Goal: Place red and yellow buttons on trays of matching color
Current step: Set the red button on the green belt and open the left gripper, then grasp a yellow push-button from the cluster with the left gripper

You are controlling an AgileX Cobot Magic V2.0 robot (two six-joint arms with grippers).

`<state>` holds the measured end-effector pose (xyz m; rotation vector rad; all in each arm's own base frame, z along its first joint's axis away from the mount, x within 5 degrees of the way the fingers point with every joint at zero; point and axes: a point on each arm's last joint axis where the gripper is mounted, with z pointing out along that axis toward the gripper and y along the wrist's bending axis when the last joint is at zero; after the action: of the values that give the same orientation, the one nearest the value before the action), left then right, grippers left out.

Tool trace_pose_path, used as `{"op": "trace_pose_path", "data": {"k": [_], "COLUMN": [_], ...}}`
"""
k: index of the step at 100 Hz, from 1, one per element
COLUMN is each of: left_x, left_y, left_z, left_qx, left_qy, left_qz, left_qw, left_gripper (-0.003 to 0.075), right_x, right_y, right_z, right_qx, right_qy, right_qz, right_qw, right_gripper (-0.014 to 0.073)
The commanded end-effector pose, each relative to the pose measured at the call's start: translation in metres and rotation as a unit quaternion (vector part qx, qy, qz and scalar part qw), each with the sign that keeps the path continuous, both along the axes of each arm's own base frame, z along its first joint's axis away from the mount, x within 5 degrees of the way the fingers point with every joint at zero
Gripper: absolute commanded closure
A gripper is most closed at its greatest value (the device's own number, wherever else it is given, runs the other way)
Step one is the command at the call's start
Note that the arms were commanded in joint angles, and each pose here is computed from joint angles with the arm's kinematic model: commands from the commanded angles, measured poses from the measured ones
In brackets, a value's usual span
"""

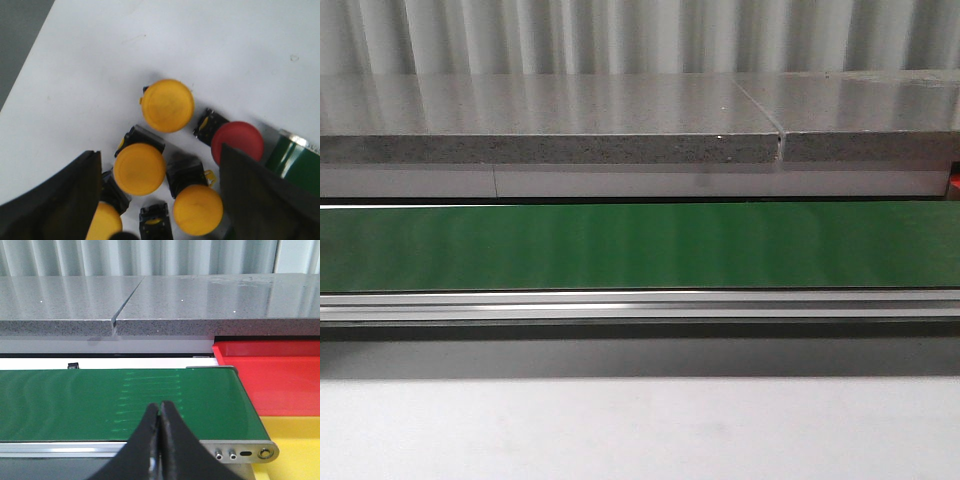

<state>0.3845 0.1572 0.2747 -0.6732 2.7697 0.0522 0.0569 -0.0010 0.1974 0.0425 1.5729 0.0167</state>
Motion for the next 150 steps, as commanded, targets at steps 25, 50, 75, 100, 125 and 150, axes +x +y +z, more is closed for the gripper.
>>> {"op": "trace_pose_path", "data": {"k": [25,50,75,100,125,150], "left_x": [0.024,0.031,0.036,0.040,0.041,0.033], "left_y": [0.005,0.010,0.012,0.013,0.014,0.010], "left_z": [0.003,-0.011,-0.025,-0.040,-0.040,-0.013], "left_qx": [-0.018,-0.022,-0.026,-0.031,-0.028,-0.017], "left_qy": [-0.022,-0.014,-0.004,0.008,0.001,-0.017], "left_qz": [-0.009,-0.007,-0.006,-0.006,-0.006,-0.014], "left_qw": [1.000,1.000,1.000,0.999,1.000,1.000], "left_gripper": [0.0244,0.0245,0.0245,0.0283,0.0464,0.0491], "right_x": [-0.003,-0.003,-0.003,-0.003,-0.003,-0.003], "right_y": [0.000,0.000,0.000,0.000,0.000,0.000], "right_z": [0.015,0.015,0.015,0.015,0.015,0.015], "right_qx": [-0.005,-0.005,-0.005,-0.005,-0.005,-0.005], "right_qy": [-0.060,-0.060,-0.060,-0.060,-0.060,-0.060], "right_qz": [0.000,0.000,0.000,0.000,0.000,0.000], "right_qw": [0.998,0.998,0.998,0.998,0.998,0.998], "right_gripper": [0.0683,0.0683,0.0683,0.0683,0.0683,0.0683]}}
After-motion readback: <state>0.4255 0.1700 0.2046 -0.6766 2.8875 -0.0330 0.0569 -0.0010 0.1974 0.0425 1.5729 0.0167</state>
